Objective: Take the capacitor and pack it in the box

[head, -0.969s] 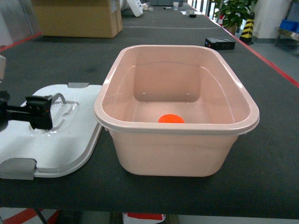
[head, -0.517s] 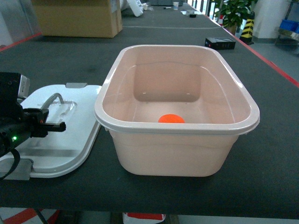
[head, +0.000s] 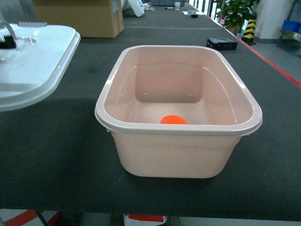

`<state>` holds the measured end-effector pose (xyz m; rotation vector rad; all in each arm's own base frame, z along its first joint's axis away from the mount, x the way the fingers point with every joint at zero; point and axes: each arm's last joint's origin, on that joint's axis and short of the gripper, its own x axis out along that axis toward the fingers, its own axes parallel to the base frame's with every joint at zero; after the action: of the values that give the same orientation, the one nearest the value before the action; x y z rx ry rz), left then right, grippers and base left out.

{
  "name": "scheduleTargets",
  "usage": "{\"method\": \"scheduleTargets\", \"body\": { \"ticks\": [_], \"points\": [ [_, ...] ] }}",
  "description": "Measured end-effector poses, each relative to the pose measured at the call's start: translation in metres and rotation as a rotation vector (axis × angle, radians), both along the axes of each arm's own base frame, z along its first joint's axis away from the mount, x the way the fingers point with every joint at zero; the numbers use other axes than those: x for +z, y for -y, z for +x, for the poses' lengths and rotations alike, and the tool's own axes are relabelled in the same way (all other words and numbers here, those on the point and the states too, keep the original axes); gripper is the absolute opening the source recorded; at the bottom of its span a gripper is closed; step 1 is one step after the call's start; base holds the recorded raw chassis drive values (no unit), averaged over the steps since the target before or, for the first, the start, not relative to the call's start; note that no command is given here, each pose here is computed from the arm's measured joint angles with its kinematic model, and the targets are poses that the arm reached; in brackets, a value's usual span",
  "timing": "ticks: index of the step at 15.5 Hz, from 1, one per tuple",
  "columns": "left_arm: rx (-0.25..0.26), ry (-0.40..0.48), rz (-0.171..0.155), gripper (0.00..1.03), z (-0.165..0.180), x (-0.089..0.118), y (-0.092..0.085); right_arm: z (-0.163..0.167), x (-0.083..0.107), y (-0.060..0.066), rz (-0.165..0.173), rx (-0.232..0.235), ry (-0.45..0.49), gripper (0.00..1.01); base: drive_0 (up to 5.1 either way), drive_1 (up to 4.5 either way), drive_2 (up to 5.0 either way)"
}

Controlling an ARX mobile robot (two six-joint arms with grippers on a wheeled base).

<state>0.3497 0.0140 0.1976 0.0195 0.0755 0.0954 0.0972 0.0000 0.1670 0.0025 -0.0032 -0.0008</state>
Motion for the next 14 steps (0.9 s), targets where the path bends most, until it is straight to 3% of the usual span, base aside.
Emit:
{"method": "scheduleTargets", "body": {
  "ticks": [3,5,6,8,11,14],
  "points": [
    [-0.043,0.034,-0.039,0.02,-0.014,0.038,0.036,0.0,0.0,0.0,0.0,0.0,0.0,0.98,0.0,0.0,0.0],
    [-0.108,0.073,-0.078,0.02,-0.021,0.058,0.084,0.0,0.0,0.0,0.0,0.0,0.0,0.98,0.0,0.0,0.0],
    [-0.126,0.044,-0.09,0.02,-0.023,0.052,0.123,0.0,0.0,0.0,0.0,0.0,0.0,0.98,0.0,0.0,0.0],
    [-0.142,-0.001,-0.085,0.02,-0.023,0.035,0.18,0.0,0.0,0.0,0.0,0.0,0.0,0.98,0.0,0.0,0.0],
    [-0.181,-0.042,-0.055,0.02,-0.026,0.026,0.243,0.0,0.0,0.0,0.0,0.0,0.0,0.98,0.0,0.0,0.0],
    [-0.135,-0.055,-0.035,0.02,-0.022,0.017,0.261,0.0,0.0,0.0,0.0,0.0,0.0,0.98,0.0,0.0,0.0]
  ]
}}
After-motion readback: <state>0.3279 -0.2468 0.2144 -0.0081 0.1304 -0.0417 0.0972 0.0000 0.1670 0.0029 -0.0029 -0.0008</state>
